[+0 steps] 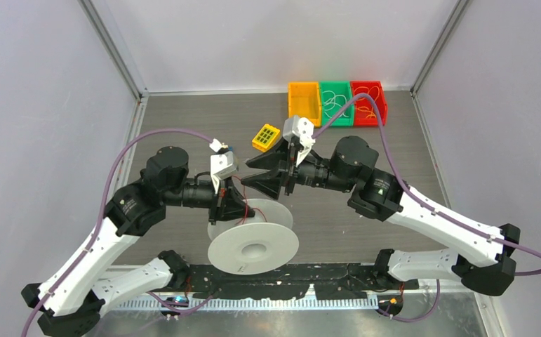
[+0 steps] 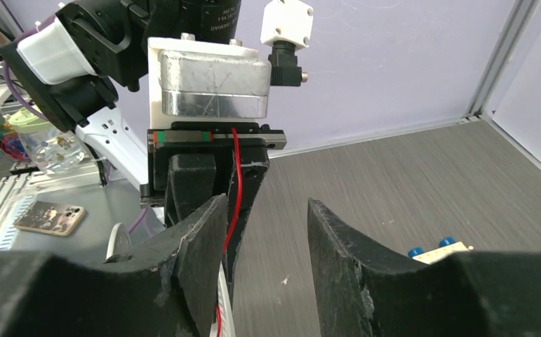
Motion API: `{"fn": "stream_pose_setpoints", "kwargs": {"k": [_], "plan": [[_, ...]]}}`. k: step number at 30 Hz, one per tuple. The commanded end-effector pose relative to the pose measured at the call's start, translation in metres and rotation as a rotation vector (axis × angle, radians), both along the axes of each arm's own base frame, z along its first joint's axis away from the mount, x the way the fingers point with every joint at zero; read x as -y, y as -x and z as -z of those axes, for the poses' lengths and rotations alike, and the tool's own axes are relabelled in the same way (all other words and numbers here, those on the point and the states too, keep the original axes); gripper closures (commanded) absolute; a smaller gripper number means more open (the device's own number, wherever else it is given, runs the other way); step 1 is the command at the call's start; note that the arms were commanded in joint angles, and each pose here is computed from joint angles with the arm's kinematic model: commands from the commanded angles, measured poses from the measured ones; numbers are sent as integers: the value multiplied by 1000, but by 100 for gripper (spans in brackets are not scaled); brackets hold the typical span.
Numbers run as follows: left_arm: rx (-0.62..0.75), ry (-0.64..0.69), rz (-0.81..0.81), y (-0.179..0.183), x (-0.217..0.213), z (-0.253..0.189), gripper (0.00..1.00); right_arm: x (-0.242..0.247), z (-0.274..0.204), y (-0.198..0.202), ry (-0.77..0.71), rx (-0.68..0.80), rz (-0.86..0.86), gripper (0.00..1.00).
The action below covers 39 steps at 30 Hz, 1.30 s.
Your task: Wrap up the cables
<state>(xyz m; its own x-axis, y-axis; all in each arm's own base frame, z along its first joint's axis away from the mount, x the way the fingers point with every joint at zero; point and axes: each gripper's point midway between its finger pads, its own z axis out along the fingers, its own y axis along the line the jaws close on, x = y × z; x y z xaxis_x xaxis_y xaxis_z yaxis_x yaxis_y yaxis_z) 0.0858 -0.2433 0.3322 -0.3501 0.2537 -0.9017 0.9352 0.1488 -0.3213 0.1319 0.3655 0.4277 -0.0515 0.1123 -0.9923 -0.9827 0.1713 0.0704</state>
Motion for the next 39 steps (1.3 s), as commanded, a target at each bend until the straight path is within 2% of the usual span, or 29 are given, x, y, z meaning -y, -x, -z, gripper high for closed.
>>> {"fn": "stream_pose_setpoints", "kwargs": {"k": [1,7,10,12,13,15,16,18,20,22,26,30,34,39], "plan": [[35,70,29,1,6,-18,100,-6,-21,8,-85,-9,-47,48],[30,66,26,-1,8,-16,100,-14,-12,9,-60,-29,-70,48],[29,63,23,-3,8,-15,100,-16,-10,9,-58,-34,-78,51],[33,55,3,-6,8,-14,100,-16,-12,9,-68,-31,-78,72],[41,50,-15,-9,6,-14,100,-15,-10,6,-73,-37,-58,87],[67,39,-52,-14,3,-14,100,-9,-6,-3,-84,-49,2,94],[77,36,-73,-17,1,-14,100,-2,-10,-6,-106,-47,37,94],[96,47,-114,-22,-3,-18,100,11,14,-25,-98,-107,173,95],[124,70,-162,-29,-7,-21,100,34,35,-53,-124,-208,384,94],[175,93,-224,-38,-12,-24,100,47,59,-59,-142,-327,462,95],[310,129,-328,-55,-24,-30,100,69,95,-64,-235,-544,571,95],[475,169,-343,-62,-29,-32,100,85,119,-74,-330,-711,678,95],[680,217,-354,-68,-34,-37,100,83,136,-74,-361,-905,709,95],[841,219,-319,-68,-35,-37,100,85,157,-70,-320,-1138,787,95]]}}
